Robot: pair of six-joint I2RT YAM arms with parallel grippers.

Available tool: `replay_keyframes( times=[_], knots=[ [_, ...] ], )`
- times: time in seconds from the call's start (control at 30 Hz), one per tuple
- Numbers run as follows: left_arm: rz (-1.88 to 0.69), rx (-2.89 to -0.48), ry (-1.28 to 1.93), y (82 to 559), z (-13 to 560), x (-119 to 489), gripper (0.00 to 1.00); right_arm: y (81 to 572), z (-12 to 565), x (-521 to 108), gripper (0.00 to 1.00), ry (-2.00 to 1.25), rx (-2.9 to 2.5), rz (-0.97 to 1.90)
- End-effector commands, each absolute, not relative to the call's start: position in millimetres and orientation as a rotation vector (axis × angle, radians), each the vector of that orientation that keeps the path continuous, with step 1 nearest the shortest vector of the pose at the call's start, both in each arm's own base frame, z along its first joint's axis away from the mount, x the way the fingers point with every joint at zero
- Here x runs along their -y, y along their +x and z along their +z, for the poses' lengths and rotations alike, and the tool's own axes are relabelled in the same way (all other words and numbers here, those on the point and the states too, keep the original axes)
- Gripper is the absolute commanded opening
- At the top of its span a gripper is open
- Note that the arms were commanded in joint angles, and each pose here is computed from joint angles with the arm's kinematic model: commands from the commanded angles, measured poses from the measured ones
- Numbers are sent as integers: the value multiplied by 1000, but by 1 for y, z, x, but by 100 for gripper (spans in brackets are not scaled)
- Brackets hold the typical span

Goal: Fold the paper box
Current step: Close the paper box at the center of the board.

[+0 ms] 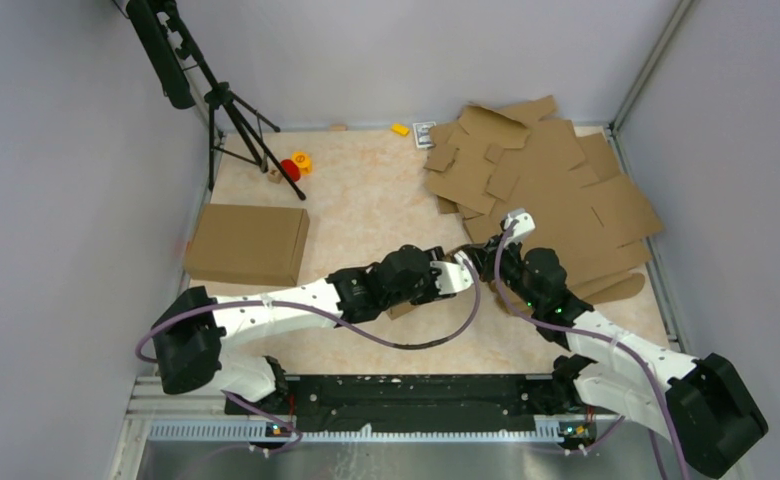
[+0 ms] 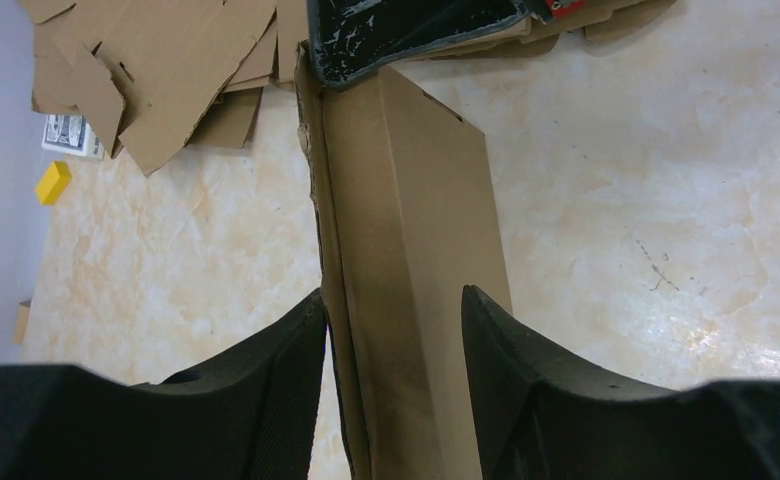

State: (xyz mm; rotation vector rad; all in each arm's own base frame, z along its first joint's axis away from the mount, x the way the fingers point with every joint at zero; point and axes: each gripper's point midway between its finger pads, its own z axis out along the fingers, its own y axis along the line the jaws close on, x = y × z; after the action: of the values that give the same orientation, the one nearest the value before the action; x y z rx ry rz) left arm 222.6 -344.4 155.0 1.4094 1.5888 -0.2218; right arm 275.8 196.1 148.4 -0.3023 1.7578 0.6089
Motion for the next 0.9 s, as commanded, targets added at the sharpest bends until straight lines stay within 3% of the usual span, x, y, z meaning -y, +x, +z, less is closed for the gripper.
replay_keyframes(
  times=[0.0, 0.1, 0.27, 0.37, 0.5, 0.87],
  knots=[
    [-208, -1564, 1373, 229, 169, 352, 51, 255, 95, -189, 0, -345, -1968, 578],
    [-200, -1566, 1377, 228, 168, 353, 40, 255, 95, -190, 0, -347, -1969, 579],
    [-203, -1566, 1394, 224, 163, 352, 33, 255, 95, -189, 3, -342, -1972, 573],
    [-220, -1567, 1404, 220, 159, 352, 32, 255, 98, -189, 6, -340, -1970, 577],
    [-224, -1574, 1409, 218, 157, 351, 32, 253, 102, -188, 26, -330, -1974, 581],
    [-225, -1610, 1384, 220, 153, 353, 32, 242, 133, -187, 34, -338, -1921, 630]
  ],
)
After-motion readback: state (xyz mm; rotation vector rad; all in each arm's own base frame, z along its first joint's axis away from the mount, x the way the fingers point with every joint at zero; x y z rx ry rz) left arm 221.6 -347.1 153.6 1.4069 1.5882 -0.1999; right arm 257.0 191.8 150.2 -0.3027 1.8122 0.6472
